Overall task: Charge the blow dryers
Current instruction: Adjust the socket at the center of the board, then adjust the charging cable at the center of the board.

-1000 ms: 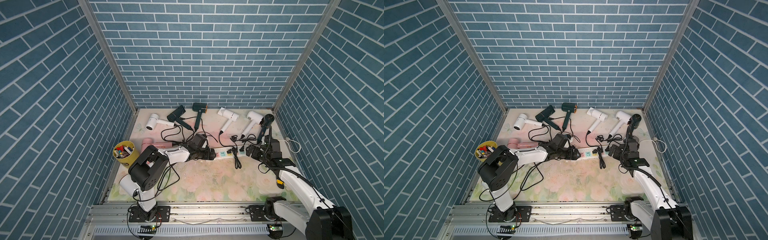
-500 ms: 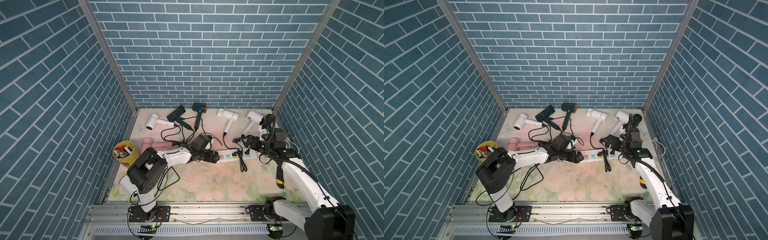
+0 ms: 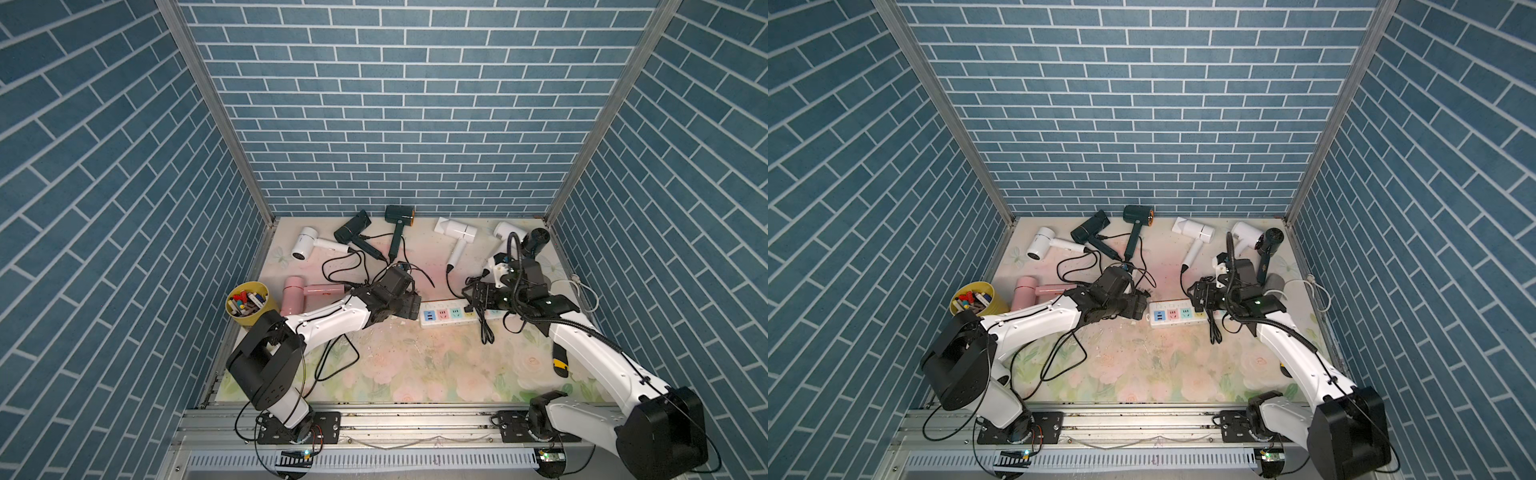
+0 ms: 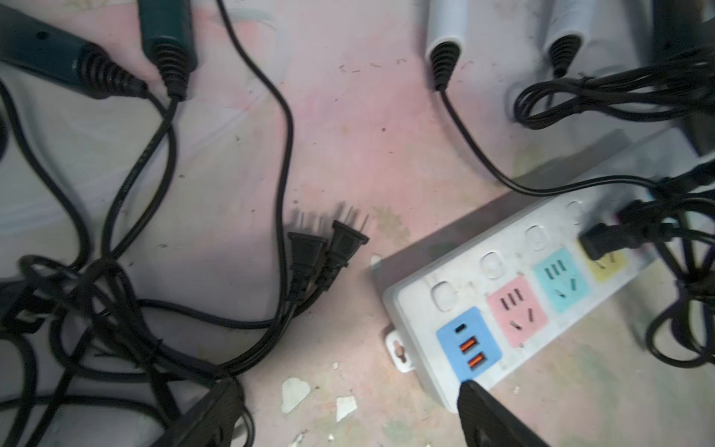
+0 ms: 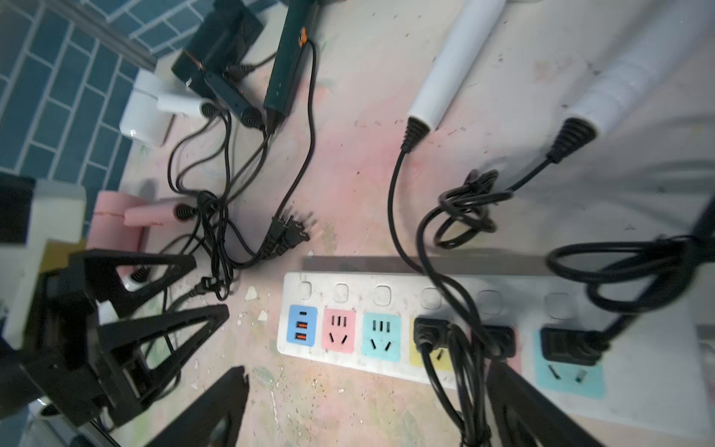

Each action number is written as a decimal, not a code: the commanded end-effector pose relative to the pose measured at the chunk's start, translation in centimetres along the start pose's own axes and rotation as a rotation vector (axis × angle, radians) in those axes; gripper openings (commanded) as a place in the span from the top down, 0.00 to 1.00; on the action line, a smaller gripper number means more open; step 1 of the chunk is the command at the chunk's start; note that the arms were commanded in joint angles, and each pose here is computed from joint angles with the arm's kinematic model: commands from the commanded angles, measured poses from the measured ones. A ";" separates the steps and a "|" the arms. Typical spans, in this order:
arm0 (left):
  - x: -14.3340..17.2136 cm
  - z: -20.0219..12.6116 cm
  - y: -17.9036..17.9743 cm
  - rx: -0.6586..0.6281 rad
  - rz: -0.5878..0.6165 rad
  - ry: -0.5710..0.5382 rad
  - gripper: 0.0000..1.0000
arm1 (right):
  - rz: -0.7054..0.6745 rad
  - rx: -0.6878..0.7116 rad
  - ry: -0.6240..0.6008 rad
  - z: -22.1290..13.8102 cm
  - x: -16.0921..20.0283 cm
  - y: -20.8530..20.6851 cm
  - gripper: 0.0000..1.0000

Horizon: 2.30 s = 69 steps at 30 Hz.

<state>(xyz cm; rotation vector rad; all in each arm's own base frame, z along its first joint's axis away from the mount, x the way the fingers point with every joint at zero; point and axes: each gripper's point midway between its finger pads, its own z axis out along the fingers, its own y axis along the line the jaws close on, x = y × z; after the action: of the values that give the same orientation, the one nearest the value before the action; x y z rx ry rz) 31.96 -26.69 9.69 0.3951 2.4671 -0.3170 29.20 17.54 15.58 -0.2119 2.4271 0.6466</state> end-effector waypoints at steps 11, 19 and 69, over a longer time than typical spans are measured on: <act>-2.8 0.1 5.7 -0.269 -0.022 0.209 0.08 | -0.140 0.131 -0.005 1.4 0.0 0.0 0.10; -4.6 4.2 3.8 -0.191 -0.049 0.323 0.18 | -0.100 0.112 0.005 2.1 0.7 0.0 0.21; -0.1 5.6 4.5 -0.177 -0.077 0.369 0.60 | -0.092 0.111 0.049 2.9 1.3 -0.1 0.31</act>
<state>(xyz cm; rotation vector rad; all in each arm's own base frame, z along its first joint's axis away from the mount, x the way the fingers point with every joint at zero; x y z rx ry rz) 36.62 -25.17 3.52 0.3046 2.8715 -0.0890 29.53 18.61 12.19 -0.2948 2.4896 0.4559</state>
